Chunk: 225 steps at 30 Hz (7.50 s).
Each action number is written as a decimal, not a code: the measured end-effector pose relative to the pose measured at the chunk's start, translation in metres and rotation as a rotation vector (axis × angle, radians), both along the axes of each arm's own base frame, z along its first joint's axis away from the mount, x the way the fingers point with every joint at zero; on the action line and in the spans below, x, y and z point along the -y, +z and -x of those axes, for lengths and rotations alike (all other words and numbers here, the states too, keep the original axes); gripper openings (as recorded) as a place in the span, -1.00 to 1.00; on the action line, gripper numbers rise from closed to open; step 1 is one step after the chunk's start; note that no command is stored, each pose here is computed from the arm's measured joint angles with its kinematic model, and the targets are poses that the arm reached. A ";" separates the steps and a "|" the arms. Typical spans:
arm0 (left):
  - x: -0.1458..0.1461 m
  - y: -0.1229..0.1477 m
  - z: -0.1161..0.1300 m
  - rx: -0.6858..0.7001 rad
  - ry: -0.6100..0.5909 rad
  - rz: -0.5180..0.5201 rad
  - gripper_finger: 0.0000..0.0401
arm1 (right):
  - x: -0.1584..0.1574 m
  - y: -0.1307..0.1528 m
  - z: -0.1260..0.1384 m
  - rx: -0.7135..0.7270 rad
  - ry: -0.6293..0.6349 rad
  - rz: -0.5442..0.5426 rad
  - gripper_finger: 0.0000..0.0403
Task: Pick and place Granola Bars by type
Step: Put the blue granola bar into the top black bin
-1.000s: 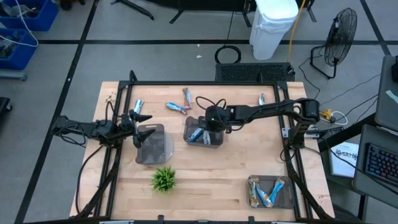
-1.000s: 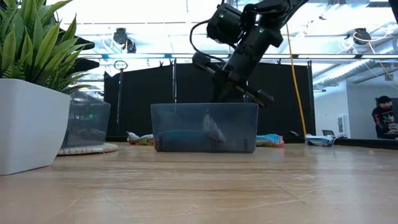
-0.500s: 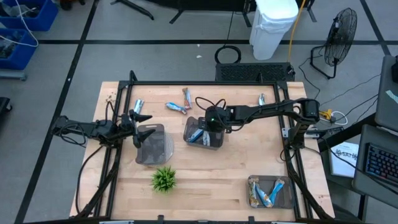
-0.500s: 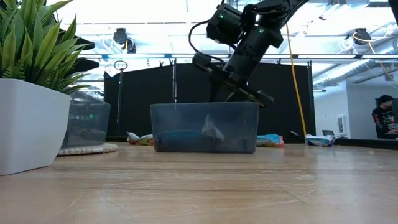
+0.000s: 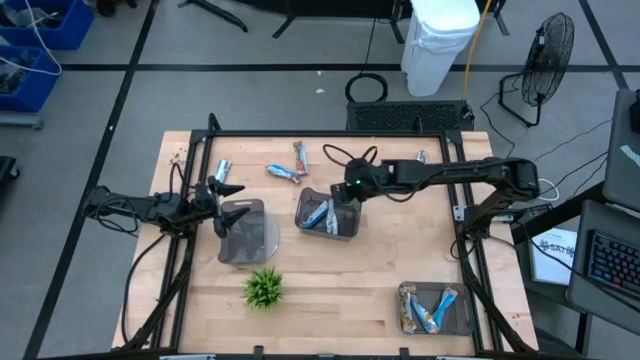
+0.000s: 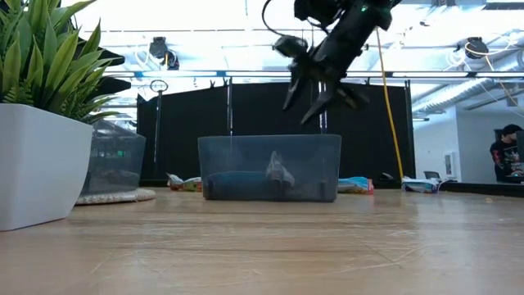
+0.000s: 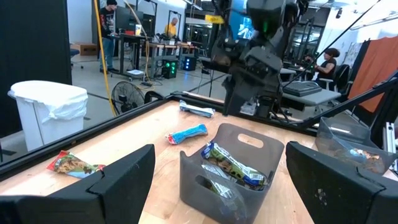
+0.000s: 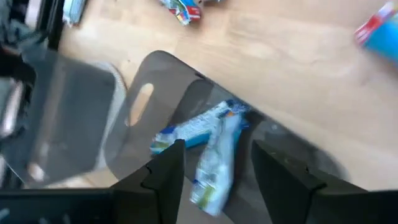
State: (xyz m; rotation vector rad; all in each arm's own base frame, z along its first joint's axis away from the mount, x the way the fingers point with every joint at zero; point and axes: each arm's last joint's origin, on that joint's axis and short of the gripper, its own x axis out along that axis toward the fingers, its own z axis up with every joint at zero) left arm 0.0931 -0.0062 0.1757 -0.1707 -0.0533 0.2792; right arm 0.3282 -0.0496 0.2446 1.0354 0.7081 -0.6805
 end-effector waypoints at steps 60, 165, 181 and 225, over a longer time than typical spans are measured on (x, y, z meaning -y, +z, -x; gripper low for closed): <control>0.000 0.000 0.000 0.000 0.000 0.000 0.80 | 0.111 -0.064 0.197 -0.500 -0.412 -0.006 0.03; 0.000 0.000 0.000 0.000 0.000 0.000 0.80 | 0.036 0.174 0.068 0.384 -0.227 0.176 -0.89; 0.000 0.000 0.000 0.001 0.000 0.000 0.80 | -0.027 0.140 0.001 0.418 -0.167 0.027 -0.90; 0.000 0.000 0.000 0.001 0.000 0.000 0.80 | -0.048 -0.029 -0.065 -0.280 -0.260 -0.285 -0.91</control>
